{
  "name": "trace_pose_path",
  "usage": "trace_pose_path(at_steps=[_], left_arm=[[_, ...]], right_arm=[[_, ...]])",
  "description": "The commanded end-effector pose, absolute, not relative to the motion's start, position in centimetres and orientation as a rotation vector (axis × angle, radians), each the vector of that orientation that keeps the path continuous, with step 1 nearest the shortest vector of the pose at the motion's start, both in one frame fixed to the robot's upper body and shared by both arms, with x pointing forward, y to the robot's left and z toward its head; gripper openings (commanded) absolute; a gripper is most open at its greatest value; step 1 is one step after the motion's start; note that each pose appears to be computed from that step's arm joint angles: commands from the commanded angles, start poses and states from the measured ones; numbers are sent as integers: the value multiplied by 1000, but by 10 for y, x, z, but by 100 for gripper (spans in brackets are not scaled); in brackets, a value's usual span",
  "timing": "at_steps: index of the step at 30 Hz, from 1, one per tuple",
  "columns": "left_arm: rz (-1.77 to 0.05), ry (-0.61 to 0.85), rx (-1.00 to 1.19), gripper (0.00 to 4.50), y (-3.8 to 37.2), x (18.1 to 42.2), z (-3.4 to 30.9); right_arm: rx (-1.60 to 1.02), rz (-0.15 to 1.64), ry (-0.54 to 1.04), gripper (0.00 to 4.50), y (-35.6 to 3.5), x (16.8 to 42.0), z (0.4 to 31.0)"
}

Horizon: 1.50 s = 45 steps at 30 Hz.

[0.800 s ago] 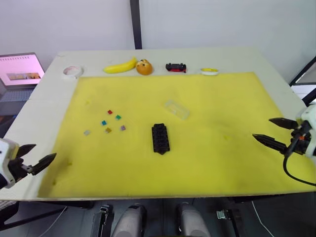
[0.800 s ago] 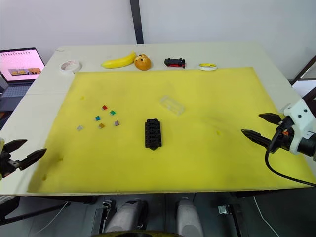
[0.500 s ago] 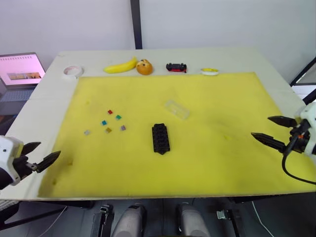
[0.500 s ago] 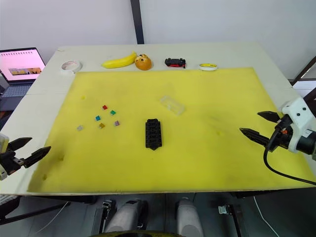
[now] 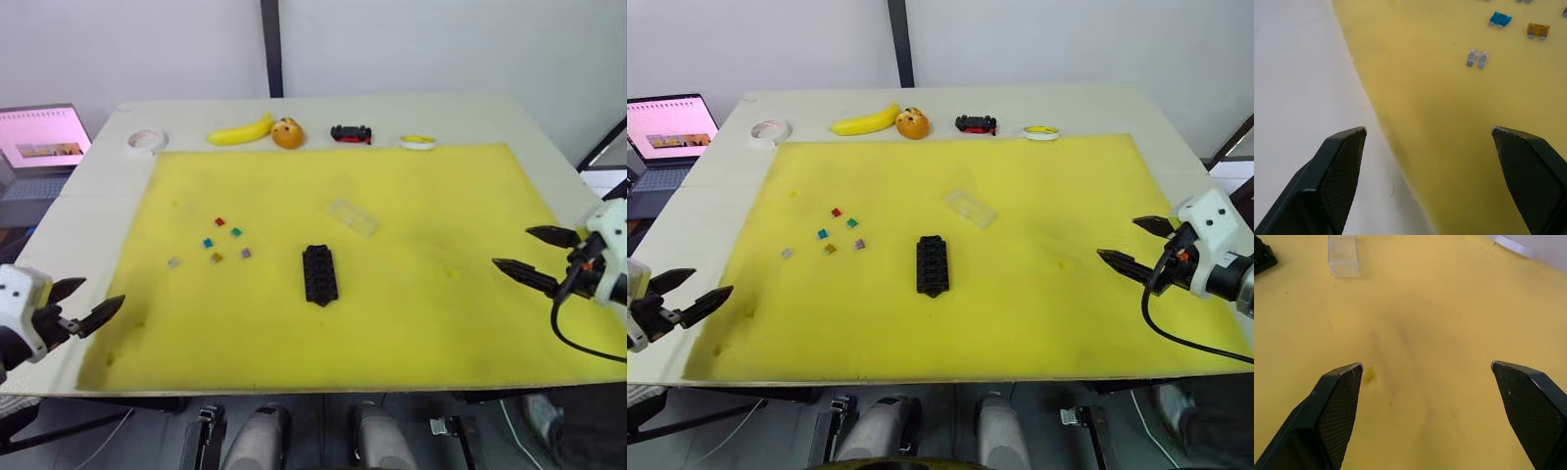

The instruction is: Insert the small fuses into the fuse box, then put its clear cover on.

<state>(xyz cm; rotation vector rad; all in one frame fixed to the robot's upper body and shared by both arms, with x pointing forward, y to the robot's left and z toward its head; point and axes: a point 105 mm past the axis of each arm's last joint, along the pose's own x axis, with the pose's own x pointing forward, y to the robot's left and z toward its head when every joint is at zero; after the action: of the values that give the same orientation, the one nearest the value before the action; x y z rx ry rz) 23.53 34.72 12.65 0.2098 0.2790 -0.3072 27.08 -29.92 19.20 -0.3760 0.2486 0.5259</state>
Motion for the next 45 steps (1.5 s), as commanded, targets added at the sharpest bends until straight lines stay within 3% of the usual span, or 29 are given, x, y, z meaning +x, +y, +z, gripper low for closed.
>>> trace_pose_path(at_steps=[1,11,15,19,26,31,45], left_arm=[[-322,249,218,433,342,239,135],[-380,258,194,433,335,248,135],[-426,268,86,433,327,249,135],[-553,313,-161,433,306,244,138],[-470,489,-582,433,323,248,127],[-440,493,-783,433,327,260,137],[-469,579,-1033,433,306,269,135]], right_arm=[[-397,523,195,450,-295,270,203],[-389,513,171,450,-287,268,201],[-396,536,159,450,-275,266,202],[-377,645,116,450,-238,266,209],[-350,1041,22,450,-141,251,218],[-353,1233,-34,450,-99,244,220],[-420,1340,-95,450,-48,260,206]])
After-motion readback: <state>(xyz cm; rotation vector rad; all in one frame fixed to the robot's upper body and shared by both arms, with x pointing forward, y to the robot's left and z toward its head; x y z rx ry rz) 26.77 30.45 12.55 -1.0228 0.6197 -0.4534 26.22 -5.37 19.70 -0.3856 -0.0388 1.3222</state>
